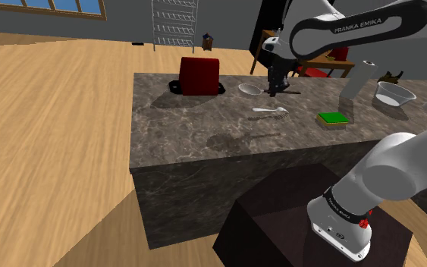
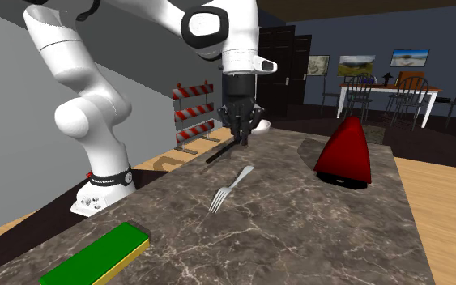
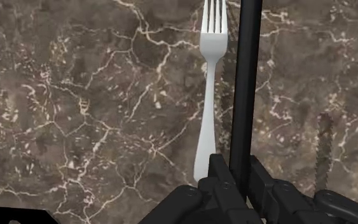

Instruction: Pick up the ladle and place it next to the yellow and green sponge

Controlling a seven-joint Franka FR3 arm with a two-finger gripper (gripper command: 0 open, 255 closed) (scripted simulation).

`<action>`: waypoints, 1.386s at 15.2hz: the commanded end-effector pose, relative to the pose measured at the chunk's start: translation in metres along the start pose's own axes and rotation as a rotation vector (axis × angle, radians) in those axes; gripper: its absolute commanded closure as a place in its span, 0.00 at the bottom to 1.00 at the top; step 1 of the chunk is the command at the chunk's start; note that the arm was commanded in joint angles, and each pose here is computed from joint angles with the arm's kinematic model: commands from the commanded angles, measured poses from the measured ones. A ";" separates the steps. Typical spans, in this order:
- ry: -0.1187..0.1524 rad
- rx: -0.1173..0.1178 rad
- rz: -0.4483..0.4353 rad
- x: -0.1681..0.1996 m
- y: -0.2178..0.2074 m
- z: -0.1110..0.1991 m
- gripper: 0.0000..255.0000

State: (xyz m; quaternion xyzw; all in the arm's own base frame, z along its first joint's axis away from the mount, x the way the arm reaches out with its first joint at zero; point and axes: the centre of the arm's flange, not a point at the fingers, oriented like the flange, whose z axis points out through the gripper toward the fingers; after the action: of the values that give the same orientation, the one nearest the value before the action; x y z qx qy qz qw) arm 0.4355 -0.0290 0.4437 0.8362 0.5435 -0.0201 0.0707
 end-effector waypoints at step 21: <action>0.000 0.000 -0.001 -0.232 0.065 0.046 1.00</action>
State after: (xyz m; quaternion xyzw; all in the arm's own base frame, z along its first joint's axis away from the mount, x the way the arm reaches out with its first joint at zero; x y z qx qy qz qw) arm 0.4016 -0.2708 0.4336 0.8359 0.5439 -0.0201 0.0705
